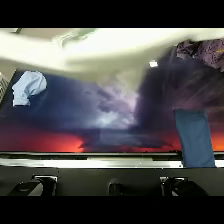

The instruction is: Fold the clothes and pants, and hang the long-sleeved shirts on hangers.

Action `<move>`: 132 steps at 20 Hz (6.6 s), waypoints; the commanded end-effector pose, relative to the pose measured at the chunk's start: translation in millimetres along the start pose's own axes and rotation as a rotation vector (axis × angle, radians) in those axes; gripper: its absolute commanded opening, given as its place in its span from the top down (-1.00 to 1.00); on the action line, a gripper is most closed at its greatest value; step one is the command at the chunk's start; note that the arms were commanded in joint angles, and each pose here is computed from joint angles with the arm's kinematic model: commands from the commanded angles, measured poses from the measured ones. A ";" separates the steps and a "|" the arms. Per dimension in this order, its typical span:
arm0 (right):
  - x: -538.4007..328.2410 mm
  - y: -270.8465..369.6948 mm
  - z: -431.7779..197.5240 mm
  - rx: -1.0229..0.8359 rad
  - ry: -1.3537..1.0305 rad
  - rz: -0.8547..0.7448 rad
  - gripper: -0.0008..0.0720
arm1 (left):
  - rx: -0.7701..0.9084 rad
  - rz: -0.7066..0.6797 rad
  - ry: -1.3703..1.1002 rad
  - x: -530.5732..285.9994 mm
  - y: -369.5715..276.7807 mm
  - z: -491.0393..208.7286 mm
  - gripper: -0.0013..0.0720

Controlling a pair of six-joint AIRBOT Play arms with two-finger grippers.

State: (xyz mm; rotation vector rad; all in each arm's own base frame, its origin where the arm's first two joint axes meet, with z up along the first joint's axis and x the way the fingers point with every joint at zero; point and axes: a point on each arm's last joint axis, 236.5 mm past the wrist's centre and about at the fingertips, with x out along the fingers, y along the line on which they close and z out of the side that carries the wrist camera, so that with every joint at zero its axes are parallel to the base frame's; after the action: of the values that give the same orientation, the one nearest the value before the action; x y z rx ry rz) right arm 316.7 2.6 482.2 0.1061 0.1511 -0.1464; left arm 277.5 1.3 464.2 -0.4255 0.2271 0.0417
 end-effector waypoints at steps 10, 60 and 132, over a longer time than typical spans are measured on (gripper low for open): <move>91.3 35.2 -68.9 -0.031 0.186 -0.065 0.90 | 0.015 0.240 0.255 99.9 69.8 -69.3 0.93; 50.6 96.0 -592.4 0.359 1.500 0.466 0.91 | -0.112 0.420 0.894 330.8 178.2 -345.1 0.92; -47.8 115.1 -20.1 0.107 0.127 0.688 0.90 | 0.177 0.007 -0.234 -6.0 -0.2 56.8 0.92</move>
State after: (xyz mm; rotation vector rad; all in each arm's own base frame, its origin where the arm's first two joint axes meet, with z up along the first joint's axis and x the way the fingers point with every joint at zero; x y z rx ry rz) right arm 340.9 134.5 441.2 0.3408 0.3029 0.5662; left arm 365.3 34.0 466.9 -0.2591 0.1647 0.0897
